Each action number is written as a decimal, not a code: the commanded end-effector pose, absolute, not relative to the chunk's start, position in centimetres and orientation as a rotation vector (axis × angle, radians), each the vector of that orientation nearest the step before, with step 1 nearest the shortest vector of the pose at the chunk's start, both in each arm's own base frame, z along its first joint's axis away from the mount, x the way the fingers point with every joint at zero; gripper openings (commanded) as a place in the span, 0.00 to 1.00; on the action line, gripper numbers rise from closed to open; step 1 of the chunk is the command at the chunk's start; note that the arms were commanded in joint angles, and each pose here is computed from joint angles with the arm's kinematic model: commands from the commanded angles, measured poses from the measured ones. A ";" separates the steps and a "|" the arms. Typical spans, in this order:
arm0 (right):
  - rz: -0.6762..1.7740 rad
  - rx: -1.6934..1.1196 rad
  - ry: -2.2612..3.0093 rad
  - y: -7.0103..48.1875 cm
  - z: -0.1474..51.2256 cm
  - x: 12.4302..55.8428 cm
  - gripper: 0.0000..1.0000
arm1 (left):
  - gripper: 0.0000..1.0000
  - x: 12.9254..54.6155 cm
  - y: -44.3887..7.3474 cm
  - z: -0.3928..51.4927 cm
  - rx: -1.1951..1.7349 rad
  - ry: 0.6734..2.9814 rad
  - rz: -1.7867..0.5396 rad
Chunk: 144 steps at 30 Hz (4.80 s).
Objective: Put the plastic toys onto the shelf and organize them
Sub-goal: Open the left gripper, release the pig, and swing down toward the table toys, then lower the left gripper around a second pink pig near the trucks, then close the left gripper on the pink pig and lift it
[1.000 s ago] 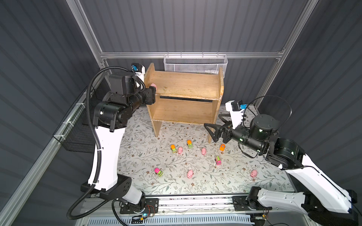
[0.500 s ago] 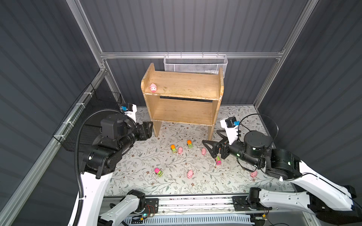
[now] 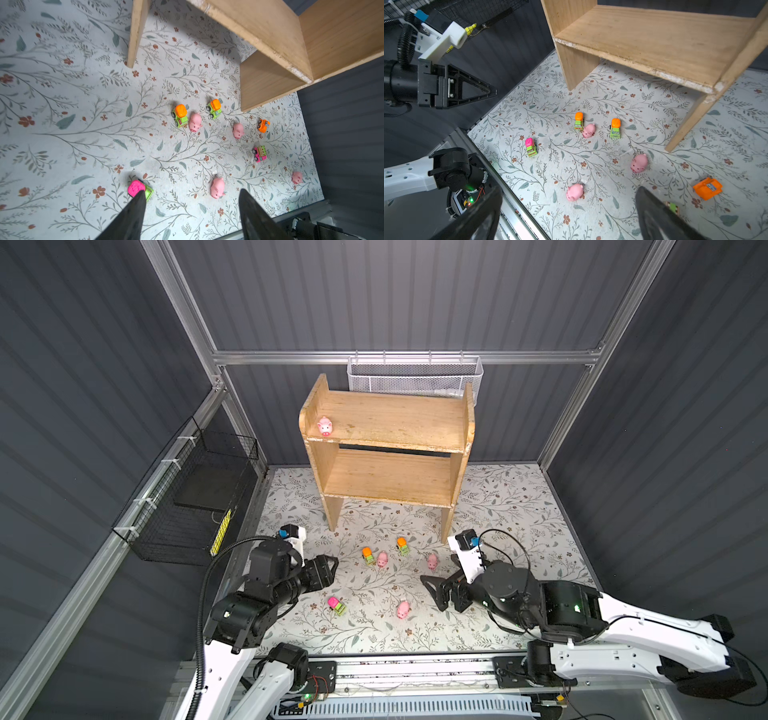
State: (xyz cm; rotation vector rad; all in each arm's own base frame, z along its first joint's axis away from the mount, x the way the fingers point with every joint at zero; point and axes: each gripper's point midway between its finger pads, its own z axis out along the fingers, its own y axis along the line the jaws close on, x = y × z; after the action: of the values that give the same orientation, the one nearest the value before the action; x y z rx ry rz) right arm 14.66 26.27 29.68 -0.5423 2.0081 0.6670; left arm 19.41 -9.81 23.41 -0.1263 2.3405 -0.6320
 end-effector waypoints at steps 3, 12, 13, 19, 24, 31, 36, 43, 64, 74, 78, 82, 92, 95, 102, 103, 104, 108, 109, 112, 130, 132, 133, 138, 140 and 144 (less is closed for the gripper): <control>0.668 -0.433 2.022 24.8 28.4 14.8 0.99 | 0.70 19.8 -11.2 21.1 -0.135 2.357 -0.731; 0.605 -0.415 2.041 23.6 26.7 15.1 0.99 | 0.69 21.2 -13.6 17.6 -0.071 2.416 -0.695; 0.598 -0.415 2.044 23.5 26.3 15.1 0.99 | 0.69 21.2 -14.4 16.9 -0.044 2.428 -0.671; 0.586 -0.383 2.046 22.6 24.7 15.2 0.99 | 0.70 20.9 -19.3 13.0 0.128 2.466 -0.558; 0.569 -0.355 2.047 21.5 24.0 15.4 0.99 | 0.70 21.7 -21.2 10.0 0.205 2.483 -0.476; 0.562 -0.333 2.049 20.3 23.8 15.4 0.99 | 0.70 23.4 -22.3 6.7 0.171 2.490 -0.420; 0.552 -0.320 2.048 19.8 23.7 15.5 0.99 | 0.71 24.6 -22.2 6.0 0.141 2.470 -0.352; 0.548 -0.312 2.052 19.4 23.5 15.5 0.99 | 0.70 25.8 -23.2 4.9 0.179 2.453 -0.326; 0.520 -0.263 2.057 17.8 23.2 15.7 0.99 | 0.69 30.0 -23.4 3.0 0.181 2.475 -0.331; 0.514 -0.253 2.068 17.6 22.8 15.7 0.99 | 0.68 31.1 -23.2 3.1 0.206 2.468 -0.299; 0.508 -0.250 2.071 17.6 22.7 15.8 0.99 | 0.68 30.9 -23.0 3.3 0.209 2.470 -0.298; 0.513 -0.258 2.073 17.8 22.6 15.8 0.99 | 0.67 30.6 -23.0 3.0 0.209 2.475 -0.311; 0.524 -0.259 2.081 17.7 22.5 15.6 0.99 | 0.62 30.3 -23.4 1.8 0.245 2.471 -0.299; 0.524 -0.258 2.080 17.8 22.5 15.6 0.99 | 0.62 30.1 -23.8 1.8 0.261 2.465 -0.290; 0.525 -0.263 2.085 17.9 22.5 15.6 0.99 | 0.58 29.9 -24.0 1.3 0.277 2.467 -0.268; 0.526 -0.262 2.085 17.9 22.5 15.6 0.99 | 0.57 29.8 -24.0 1.2 0.281 2.469 -0.267; 0.527 -0.262 2.086 17.8 22.4 15.5 0.99 | 0.57 29.8 -24.0 1.2 0.283 2.467 -0.264; 0.530 -0.261 2.087 17.8 22.3 15.5 0.99 | 0.57 29.8 -23.8 1.0 0.284 2.449 -0.245; 0.530 -0.259 2.088 17.8 22.3 15.5 0.99 | 0.57 29.8 -23.8 0.9 0.285 2.446 -0.244; 0.527 -0.262 2.092 17.9 22.2 15.5 0.99 | 0.57 29.6 -23.6 0.5 0.278 2.442 -0.237; 0.532 -0.289 2.101 18.4 22.3 15.3 0.99 | 0.46 28.4 -22.6 -1.6 0.263 2.414 -0.152; 0.530 -0.290 2.102 18.4 22.4 15.3 0.99 | 0.46 28.3 -22.6 -1.8 0.264 2.415 -0.148; 0.530 -0.291 2.103 18.4 22.3 15.3 0.99 | 0.46 28.2 -22.5 -2.0 0.265 2.416 -0.143; 0.538 -0.291 2.110 18.3 22.3 15.2 0.99 | 0.45 28.0 -22.5 -2.7 0.264 2.418 -0.133; 0.542 -0.290 2.113 18.3 22.2 15.1 0.99 | 0.41 28.0 -22.6 -2.9 0.265 2.420 -0.132; 0.569 -0.288 2.108 18.3 22.5 15.0 0.99 | 0.34 28.0 -23.0 -2.7 0.274 2.424 -0.133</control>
State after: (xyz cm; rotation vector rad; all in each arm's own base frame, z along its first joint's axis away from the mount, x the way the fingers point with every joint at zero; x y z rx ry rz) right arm 15.07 18.59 22.22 -0.2957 2.1066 0.5579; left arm 31.25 -24.97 2.20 0.1904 2.2358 -0.2329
